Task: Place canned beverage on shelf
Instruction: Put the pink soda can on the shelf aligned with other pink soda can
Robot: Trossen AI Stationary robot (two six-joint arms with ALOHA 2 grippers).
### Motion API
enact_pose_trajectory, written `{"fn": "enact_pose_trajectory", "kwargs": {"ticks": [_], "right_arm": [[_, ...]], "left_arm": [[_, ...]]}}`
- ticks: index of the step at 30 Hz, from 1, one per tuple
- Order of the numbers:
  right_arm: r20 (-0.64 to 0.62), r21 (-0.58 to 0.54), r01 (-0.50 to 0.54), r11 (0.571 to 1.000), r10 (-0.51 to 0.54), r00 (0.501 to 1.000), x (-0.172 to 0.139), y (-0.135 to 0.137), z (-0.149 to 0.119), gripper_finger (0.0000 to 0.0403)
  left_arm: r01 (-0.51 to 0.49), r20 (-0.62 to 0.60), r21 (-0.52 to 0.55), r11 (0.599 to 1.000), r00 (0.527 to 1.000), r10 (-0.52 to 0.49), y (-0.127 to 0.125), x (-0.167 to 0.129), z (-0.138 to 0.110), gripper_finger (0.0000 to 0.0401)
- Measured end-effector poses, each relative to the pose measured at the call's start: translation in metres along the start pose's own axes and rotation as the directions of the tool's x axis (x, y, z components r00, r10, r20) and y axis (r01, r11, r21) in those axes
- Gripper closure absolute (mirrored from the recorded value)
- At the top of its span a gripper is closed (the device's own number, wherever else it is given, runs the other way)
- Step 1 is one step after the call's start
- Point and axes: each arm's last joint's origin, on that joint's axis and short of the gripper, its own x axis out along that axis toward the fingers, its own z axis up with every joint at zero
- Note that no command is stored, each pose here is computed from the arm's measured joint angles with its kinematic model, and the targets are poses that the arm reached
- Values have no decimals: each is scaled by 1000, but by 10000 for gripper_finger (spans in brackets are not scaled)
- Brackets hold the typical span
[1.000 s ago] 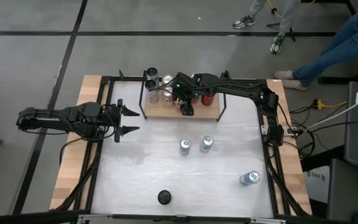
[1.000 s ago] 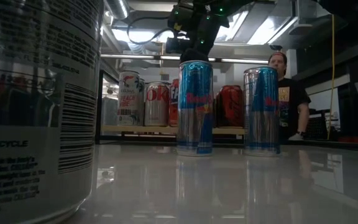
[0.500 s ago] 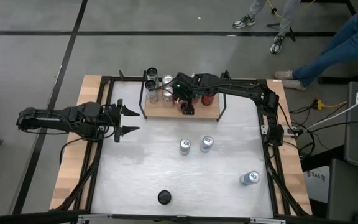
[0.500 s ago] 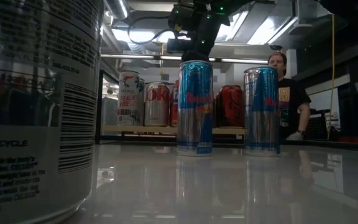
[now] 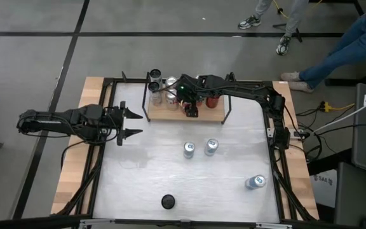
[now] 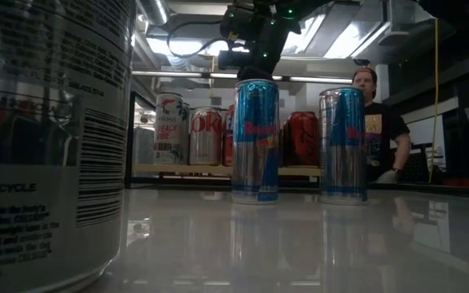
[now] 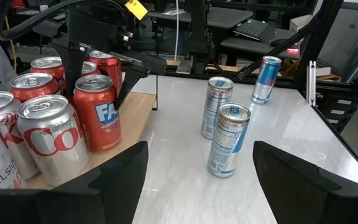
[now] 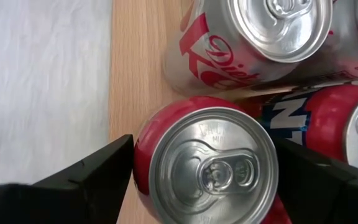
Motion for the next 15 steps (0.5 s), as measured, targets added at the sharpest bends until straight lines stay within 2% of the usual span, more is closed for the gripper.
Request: {"fn": "enact_pose_trajectory", "kwargs": {"ticks": [15], "right_arm": [[4,1,-1,1000,1,1000,0,0,0,65]], "left_arm": [[0,0,0,1000,1000,0,0,0,0,118]]}}
